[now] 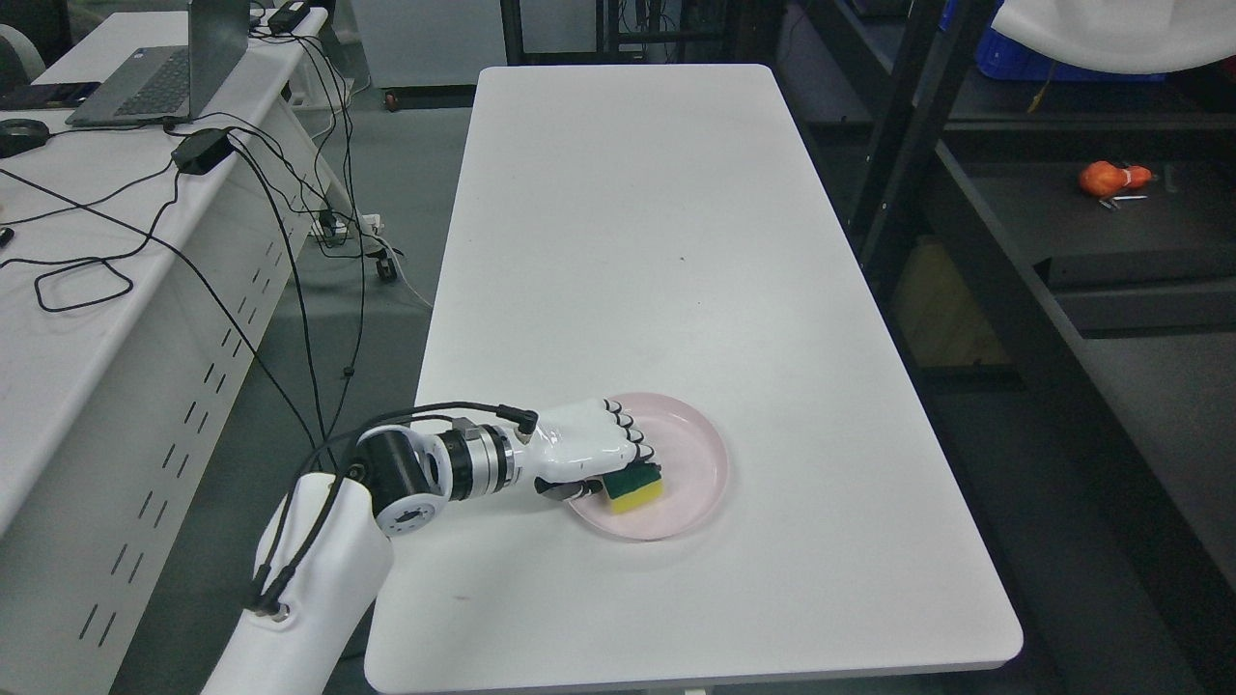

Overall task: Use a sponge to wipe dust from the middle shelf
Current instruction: 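Close the left hand fingers around the green-and-yellow sponge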

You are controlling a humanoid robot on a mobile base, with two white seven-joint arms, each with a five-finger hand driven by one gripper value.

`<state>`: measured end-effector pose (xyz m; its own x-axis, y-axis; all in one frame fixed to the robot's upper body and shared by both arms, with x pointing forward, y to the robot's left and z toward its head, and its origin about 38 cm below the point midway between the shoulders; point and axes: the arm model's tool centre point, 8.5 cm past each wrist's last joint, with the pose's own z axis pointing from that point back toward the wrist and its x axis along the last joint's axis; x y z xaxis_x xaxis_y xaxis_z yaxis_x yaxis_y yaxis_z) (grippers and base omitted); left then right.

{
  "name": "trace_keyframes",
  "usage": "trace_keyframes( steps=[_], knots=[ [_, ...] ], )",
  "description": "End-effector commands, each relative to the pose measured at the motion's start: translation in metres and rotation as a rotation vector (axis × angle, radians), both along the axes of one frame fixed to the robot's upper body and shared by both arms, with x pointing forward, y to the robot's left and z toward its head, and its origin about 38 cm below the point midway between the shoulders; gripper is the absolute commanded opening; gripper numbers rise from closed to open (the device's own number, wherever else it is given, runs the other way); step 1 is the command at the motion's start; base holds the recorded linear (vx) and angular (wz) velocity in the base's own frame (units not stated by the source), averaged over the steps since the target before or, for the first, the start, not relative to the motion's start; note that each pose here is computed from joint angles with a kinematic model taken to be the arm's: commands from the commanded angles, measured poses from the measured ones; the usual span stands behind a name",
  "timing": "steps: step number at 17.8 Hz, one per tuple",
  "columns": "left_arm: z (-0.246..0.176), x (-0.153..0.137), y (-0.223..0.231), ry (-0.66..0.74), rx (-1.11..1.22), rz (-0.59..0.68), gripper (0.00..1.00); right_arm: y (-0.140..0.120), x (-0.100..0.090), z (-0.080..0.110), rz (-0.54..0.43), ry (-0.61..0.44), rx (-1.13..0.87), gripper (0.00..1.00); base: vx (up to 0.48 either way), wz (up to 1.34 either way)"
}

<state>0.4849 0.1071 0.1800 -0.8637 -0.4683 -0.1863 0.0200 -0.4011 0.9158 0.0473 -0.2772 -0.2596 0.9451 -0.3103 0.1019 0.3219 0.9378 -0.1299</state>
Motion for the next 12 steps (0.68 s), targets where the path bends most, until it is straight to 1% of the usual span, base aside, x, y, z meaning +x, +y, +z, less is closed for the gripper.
trace_keyframes(
  steps=[1, 2, 5, 7, 8, 10, 12],
  knots=[
    [-0.006, 0.002, 0.003, 0.031, -0.005, 0.014, 0.53, -0.01, -0.001, 0.001, -0.005, 0.051, 0.002, 1.0, 0.0, 0.0],
    [-0.004, 0.003, 0.006, 0.029, -0.014, 0.023, 0.49, -0.01, -0.001, 0.001, -0.005, 0.052, 0.001, 1.0, 0.0, 0.0],
    [0.006, 0.009, 0.019, 0.018, -0.055, 0.062, 0.31, -0.01, -0.001, 0.001, -0.005, 0.053, 0.003, 1.0, 0.0, 0.0],
    [0.012, 0.013, 0.028, 0.01, -0.083, 0.089, 0.22, -0.01, -0.001, 0.001, -0.005, 0.053, 0.003, 1.0, 0.0, 0.0],
    [0.018, 0.015, 0.032, 0.005, -0.109, 0.097, 0.16, -0.01, -0.001, 0.001, -0.005, 0.051, 0.002, 1.0, 0.0, 0.0],
    [0.034, 0.019, 0.04, -0.008, -0.175, 0.107, 0.08, -0.01, 0.0, 0.001, -0.005, 0.051, 0.003, 1.0, 0.0, 0.0],
    [0.055, 0.023, 0.053, -0.04, -0.227, 0.124, 0.06, -0.01, -0.001, 0.001, -0.005, 0.051, 0.002, 1.0, 0.0, 0.0]
  ],
)
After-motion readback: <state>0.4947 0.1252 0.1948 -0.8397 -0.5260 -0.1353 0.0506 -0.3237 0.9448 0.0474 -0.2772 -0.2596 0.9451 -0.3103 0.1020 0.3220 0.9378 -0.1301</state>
